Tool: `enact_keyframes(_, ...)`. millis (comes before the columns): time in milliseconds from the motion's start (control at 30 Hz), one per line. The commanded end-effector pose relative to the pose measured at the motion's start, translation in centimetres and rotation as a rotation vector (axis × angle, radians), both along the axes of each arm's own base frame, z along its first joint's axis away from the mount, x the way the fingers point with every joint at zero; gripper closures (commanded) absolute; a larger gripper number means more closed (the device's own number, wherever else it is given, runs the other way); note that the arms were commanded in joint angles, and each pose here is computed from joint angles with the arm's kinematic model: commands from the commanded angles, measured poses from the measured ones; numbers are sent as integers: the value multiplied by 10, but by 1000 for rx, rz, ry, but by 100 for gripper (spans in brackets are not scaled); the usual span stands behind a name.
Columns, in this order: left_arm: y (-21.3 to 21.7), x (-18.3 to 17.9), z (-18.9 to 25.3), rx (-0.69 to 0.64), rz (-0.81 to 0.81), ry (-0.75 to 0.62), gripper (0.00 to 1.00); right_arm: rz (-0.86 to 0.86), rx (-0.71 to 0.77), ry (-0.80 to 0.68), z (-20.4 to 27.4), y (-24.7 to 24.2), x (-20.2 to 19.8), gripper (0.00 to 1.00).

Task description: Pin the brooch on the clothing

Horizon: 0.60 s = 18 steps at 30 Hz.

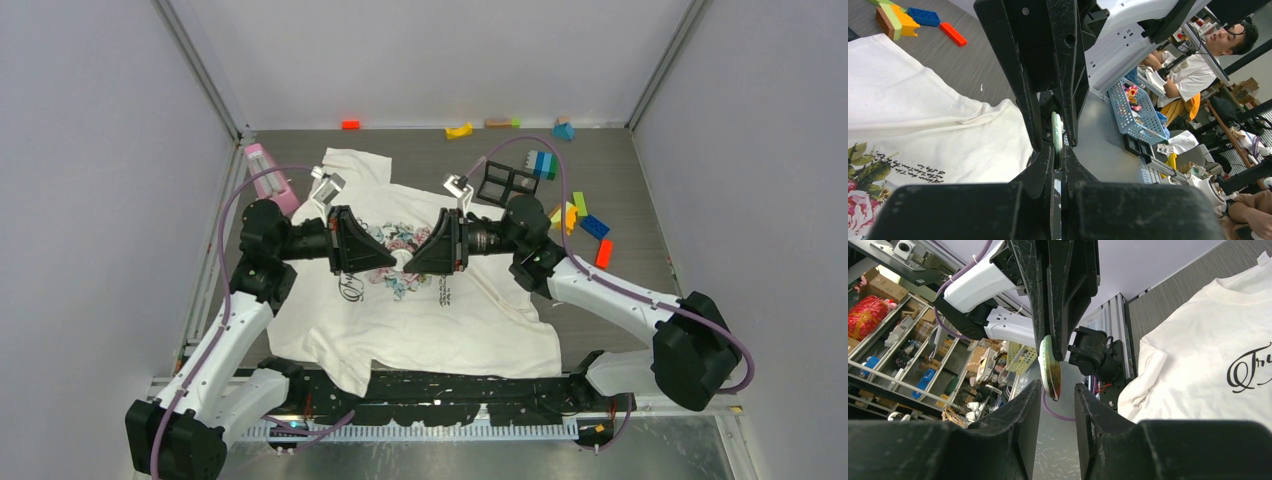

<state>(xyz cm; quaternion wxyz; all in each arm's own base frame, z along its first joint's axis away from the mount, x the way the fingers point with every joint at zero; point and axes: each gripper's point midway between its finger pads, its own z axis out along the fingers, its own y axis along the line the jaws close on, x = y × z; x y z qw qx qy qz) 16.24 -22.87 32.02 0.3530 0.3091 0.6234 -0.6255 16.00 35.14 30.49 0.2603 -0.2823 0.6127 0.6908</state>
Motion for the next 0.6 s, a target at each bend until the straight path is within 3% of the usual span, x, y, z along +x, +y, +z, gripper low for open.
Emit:
enact_keyframes(0,-1,-7,7,-10,-37,-54,100,8,73,-70,28,3,0,64)
enact_keyframes(267,-4,-11,5,-7,-61,-52,100,-8,35,-11,17,12,12,83)
enact_keyframes(567,-8,-15,2,-1,-88,-41,100,-23,0,38,7,20,23,94)
